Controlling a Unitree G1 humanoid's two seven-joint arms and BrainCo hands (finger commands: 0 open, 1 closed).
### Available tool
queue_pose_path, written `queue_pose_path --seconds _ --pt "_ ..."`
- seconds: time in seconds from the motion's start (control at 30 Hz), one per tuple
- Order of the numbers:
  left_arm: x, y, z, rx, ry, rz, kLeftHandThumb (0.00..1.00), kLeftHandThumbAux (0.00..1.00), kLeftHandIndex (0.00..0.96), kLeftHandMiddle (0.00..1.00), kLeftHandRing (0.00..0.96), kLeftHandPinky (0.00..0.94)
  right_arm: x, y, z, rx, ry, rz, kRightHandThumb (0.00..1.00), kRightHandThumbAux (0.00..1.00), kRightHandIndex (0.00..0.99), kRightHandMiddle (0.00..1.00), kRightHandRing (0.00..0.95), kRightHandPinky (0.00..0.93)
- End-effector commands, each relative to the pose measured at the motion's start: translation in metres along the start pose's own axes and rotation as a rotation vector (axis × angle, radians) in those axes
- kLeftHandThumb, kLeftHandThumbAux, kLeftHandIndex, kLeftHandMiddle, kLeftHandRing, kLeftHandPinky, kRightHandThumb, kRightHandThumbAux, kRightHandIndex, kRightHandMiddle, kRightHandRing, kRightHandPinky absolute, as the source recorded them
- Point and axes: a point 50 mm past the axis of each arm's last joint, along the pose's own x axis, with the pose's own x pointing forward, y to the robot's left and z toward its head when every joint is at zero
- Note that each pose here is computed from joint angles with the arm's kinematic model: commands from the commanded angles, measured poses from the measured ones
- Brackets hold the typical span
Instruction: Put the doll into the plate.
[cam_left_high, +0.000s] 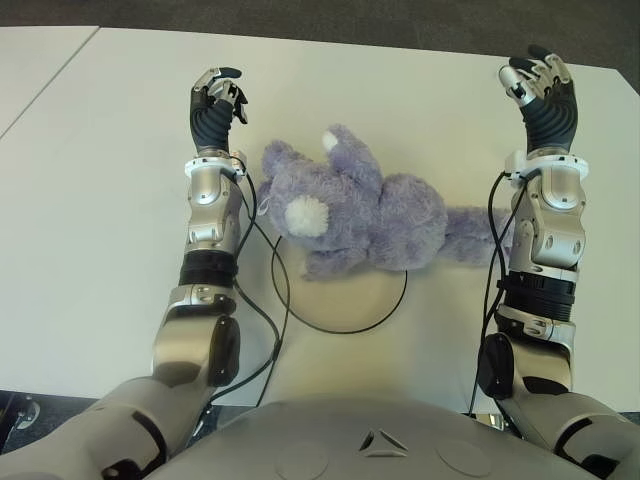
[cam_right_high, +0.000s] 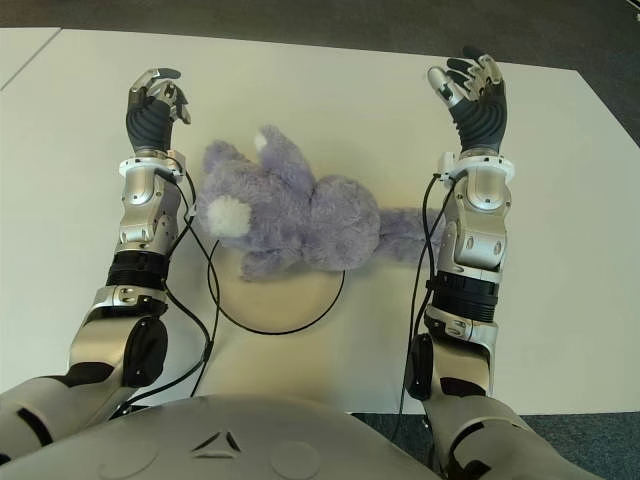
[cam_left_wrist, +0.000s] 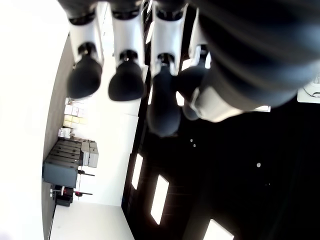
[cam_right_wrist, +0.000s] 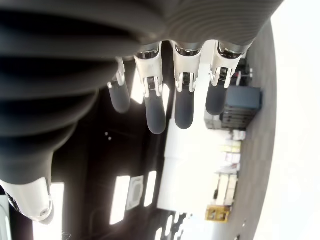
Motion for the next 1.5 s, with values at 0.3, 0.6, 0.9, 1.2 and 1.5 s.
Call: queue_pose_path --seconds 0.3,0.6,0.9,1.2,1.5 --pt "-0.005 0.002 -0.005 0.003 0.043 -0.025 0.719 0.698 0.445 0.808 0.795 0.761 -0.013 -0.007 -0.008 0.025 -0.014 -0.003 0.097 0.716 0.26 0.333 0.346 0.388" --pt "-0.008 -0.001 -0.006 -0.003 0.056 -0.058 0.718 0.699 0.445 0.814 0.801 0.764 -0.024 0.009 -0.026 0.058 0.023 -0.008 0.165 0.751 0.301 0.377 0.396 0.427" --pt "-0.011 -0.003 -0.006 0.0 0.055 -0.088 0.718 0.699 0.445 0.818 0.805 0.766 -0.026 0.014 -0.034 0.048 0.09 -0.017 0.224 0.774 0.315 0.392 0.409 0.43" --pt "-0.015 -0.005 -0.005 0.001 0.054 -0.128 0.715 0.7 0.445 0.823 0.81 0.778 -0.031 0.014 -0.044 0.022 0.142 -0.016 0.301 0.791 0.325 0.412 0.429 0.449" --pt "-0.018 -0.006 -0.008 0.0 0.079 -0.132 0.716 0.7 0.445 0.826 0.812 0.773 -0.038 0.017 -0.052 0.02 0.147 0.0 0.353 0.809 0.328 0.417 0.435 0.458"
